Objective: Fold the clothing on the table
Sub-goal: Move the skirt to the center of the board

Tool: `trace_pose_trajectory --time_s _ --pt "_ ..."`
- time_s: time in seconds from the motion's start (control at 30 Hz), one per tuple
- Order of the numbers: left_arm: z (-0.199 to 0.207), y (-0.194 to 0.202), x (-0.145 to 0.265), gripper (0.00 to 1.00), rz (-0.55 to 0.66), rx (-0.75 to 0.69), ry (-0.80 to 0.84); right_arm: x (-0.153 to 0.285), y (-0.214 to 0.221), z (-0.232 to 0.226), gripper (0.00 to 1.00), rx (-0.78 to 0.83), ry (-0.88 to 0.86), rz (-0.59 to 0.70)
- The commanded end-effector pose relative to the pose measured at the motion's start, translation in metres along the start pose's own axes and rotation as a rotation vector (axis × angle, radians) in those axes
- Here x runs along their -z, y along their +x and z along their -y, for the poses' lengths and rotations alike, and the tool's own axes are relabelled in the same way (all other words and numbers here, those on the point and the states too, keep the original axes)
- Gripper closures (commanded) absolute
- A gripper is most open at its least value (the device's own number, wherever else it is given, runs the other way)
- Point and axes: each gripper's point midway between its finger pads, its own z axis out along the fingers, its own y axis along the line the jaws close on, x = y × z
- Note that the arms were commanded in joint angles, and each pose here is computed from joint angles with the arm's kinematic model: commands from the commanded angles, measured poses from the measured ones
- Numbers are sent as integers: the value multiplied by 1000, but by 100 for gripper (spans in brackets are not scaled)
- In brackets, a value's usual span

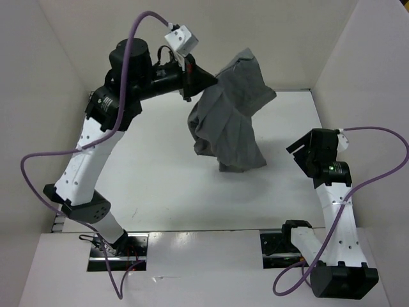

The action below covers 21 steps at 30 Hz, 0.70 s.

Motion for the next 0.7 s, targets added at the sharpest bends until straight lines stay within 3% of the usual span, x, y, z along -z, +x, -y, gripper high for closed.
trace_pose_trajectory --time_s 0.0,0.2,0.3,0.57,0.67 --pt "-28 24 -15 100 -49 53 -66 2 -9 -7 23 -3 -48 37" --pt "-92 69 -62 100 -140 68 -166 7 -10 -9 23 -6 -67 42" --pt "-128 90 -85 100 -153 149 -184 7 -10 -9 23 -6 -67 43" --pt "-168 45 -82 100 34 169 -219 17 -12 -12 23 3 -101 65" --pt "-156 9 -61 100 110 148 -171 15 -9 -10 23 4 -95 59"
